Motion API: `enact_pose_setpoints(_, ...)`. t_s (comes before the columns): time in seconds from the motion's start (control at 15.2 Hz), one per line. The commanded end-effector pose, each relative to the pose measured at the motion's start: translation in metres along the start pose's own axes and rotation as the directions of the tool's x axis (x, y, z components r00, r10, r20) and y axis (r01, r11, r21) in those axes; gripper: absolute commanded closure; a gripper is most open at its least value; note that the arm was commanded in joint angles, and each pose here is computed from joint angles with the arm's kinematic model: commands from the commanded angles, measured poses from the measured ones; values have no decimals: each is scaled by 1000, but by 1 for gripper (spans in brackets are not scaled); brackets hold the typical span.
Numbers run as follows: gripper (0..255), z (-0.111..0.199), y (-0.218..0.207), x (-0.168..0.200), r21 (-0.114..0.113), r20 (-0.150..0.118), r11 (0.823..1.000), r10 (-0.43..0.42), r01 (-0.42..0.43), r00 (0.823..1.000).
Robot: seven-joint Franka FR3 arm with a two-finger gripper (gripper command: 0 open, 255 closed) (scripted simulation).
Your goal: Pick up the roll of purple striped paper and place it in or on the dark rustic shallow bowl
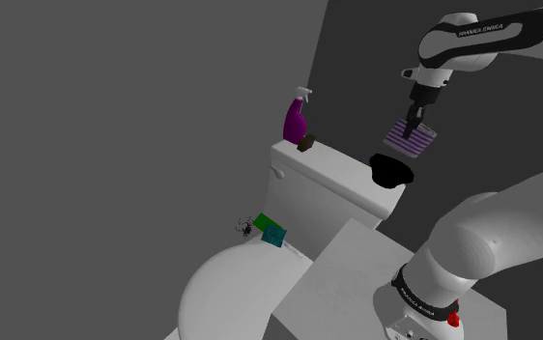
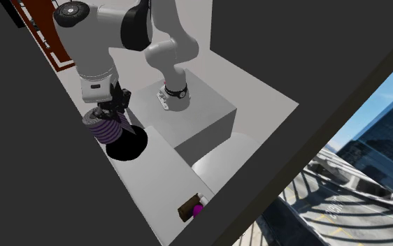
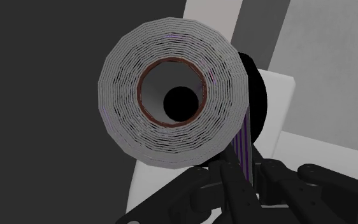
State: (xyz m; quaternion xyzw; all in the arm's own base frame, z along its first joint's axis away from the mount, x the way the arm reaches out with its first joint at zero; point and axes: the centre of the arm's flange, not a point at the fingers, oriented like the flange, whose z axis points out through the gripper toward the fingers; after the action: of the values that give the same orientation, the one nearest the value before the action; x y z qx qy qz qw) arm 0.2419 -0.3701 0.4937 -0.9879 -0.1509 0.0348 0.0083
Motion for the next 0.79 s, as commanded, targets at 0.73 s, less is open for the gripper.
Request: enact_pose_setpoints(0.73,255,47,1,3,-1,-1,1000,0,0,1000)
